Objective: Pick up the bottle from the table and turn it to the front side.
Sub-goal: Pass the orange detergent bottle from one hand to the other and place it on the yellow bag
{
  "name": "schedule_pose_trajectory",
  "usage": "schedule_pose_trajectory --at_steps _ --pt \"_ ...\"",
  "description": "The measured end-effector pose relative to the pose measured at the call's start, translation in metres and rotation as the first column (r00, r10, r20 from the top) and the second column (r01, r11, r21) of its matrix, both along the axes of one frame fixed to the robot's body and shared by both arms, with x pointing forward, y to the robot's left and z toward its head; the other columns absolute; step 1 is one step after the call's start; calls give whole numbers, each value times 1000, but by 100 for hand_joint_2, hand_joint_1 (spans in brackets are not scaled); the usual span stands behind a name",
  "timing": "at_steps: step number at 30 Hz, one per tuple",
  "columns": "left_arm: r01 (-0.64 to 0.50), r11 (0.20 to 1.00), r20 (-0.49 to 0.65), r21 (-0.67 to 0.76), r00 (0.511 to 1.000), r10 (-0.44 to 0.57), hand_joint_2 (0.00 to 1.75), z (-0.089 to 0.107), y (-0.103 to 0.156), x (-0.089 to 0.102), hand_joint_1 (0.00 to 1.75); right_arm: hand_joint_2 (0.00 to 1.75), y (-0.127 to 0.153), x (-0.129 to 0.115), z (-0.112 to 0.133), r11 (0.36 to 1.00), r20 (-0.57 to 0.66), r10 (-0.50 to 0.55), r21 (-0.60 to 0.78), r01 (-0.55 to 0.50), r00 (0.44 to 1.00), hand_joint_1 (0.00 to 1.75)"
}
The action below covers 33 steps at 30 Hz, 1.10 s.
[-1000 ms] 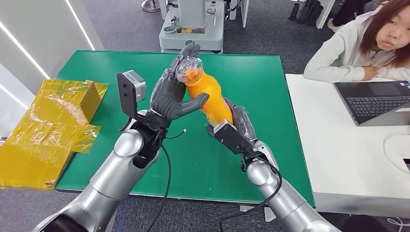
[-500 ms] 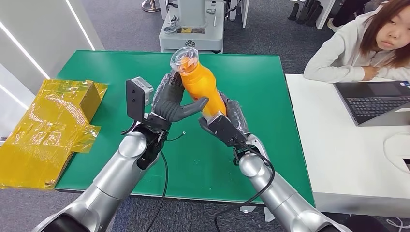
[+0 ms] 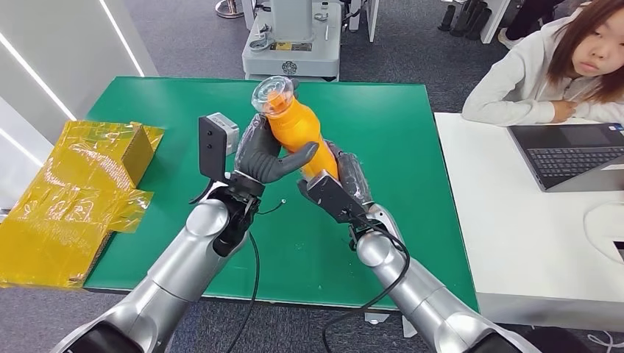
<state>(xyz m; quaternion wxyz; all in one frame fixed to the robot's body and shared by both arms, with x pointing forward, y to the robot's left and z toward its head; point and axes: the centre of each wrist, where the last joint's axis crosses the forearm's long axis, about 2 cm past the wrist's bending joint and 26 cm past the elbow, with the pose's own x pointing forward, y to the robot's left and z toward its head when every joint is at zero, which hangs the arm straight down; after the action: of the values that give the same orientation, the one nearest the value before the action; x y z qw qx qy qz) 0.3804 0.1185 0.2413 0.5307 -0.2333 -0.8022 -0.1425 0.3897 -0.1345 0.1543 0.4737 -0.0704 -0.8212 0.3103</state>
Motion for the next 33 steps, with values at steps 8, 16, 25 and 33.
schedule_pose_trajectory --at_steps 8,16,25,33 --pt "-5 999 -54 -48 999 2 175 -4 0 2 175 175 -1 -1 -4 1000 -14 -15 2 15 1000 134" --pt "-9 997 -74 -74 997 4 175 -3 5 5 175 175 -1 -3 -5 998 -55 -12 62 15 998 0" --pt "-39 999 20 -23 999 40 175 -6 22 8 175 175 -21 -14 -9 978 -107 -24 202 46 994 0" --pt "-207 933 309 293 944 112 175 -15 66 17 175 175 -66 -35 0 937 -22 -103 332 104 994 0"
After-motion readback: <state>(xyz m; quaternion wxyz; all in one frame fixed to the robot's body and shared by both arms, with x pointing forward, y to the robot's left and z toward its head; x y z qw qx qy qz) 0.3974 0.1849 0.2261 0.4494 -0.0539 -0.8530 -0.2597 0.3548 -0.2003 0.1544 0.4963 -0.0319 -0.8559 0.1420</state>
